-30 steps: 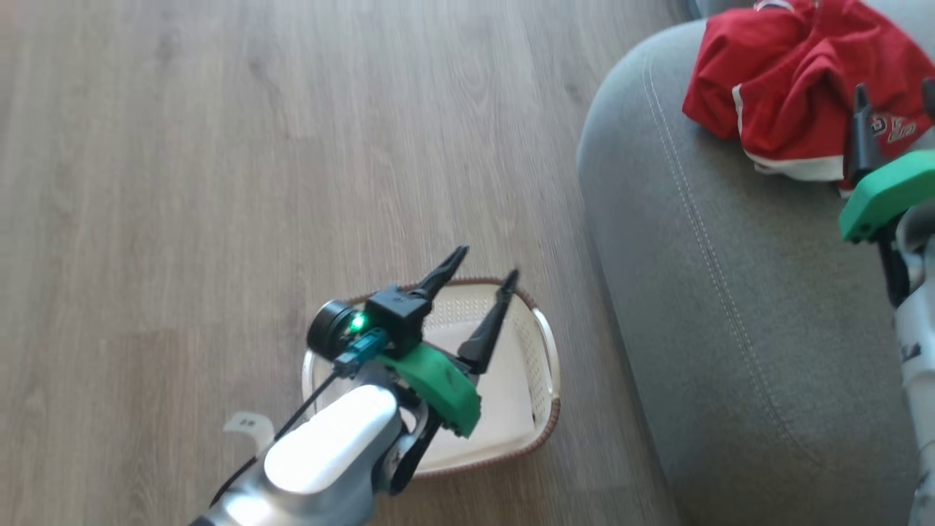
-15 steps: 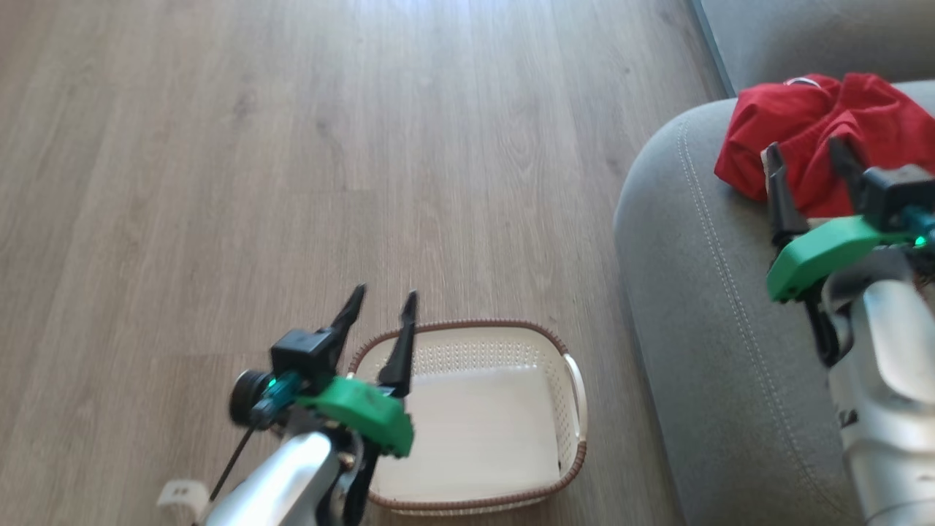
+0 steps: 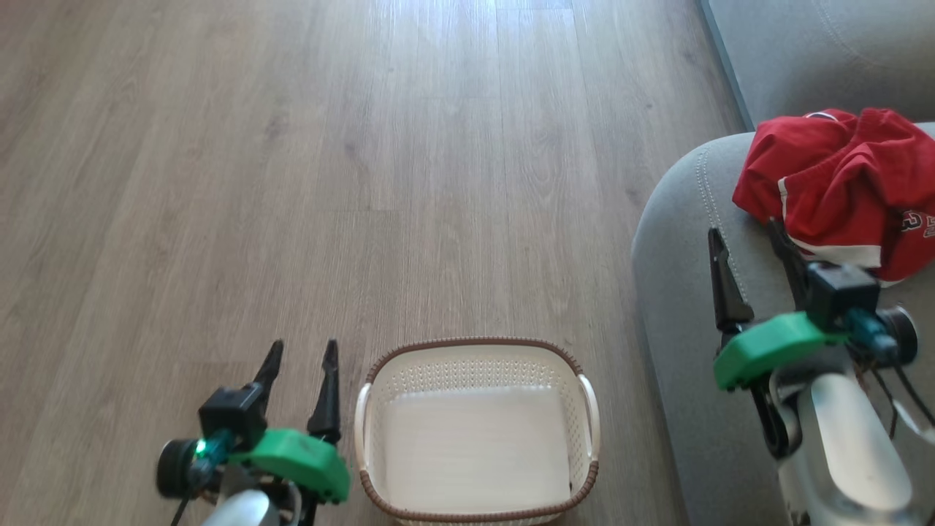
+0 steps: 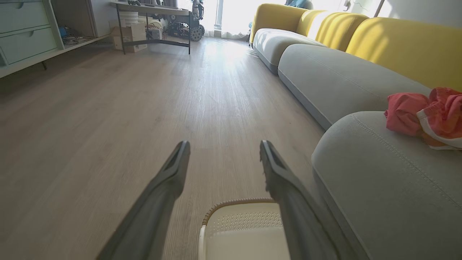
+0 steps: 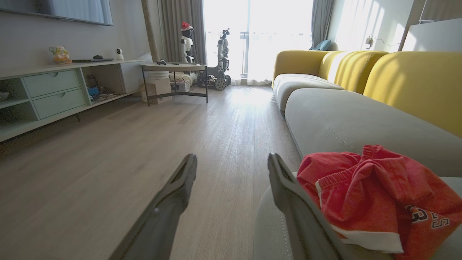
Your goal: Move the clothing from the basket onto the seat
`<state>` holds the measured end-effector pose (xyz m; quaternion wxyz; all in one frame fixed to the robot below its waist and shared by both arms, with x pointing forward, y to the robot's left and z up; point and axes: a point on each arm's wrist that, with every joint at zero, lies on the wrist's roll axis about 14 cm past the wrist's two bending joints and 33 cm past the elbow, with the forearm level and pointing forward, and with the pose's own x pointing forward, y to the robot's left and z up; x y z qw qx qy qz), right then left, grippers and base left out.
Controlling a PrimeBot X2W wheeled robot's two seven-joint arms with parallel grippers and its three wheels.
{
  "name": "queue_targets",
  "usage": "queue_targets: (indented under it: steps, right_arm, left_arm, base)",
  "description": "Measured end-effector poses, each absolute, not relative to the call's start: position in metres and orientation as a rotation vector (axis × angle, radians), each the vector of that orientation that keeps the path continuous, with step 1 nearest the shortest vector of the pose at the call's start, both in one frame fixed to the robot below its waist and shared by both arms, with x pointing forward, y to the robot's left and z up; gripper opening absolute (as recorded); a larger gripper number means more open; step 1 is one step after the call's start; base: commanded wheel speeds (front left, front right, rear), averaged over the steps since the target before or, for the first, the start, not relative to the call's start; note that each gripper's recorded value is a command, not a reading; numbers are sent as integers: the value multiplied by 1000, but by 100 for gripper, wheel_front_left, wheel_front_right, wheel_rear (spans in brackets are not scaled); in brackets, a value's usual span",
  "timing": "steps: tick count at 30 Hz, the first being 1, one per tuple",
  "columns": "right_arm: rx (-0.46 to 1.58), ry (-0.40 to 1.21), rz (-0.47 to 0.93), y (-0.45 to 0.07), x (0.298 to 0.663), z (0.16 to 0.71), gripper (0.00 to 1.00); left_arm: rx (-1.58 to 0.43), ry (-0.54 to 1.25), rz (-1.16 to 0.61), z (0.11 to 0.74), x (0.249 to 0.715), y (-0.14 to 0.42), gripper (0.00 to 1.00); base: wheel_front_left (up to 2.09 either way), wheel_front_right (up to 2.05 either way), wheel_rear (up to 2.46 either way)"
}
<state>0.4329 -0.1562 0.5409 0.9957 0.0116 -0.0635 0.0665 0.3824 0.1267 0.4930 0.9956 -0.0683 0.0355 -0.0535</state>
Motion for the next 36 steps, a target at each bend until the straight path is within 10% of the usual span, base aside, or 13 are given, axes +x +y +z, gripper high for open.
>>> queue_targets:
  steps: [36]
  right_arm:
    - [138,-69,151,-150,357,511,100]
  left_arm:
    - [-164,72,61,480,316,186,100]
  base:
    - [0,0,0]
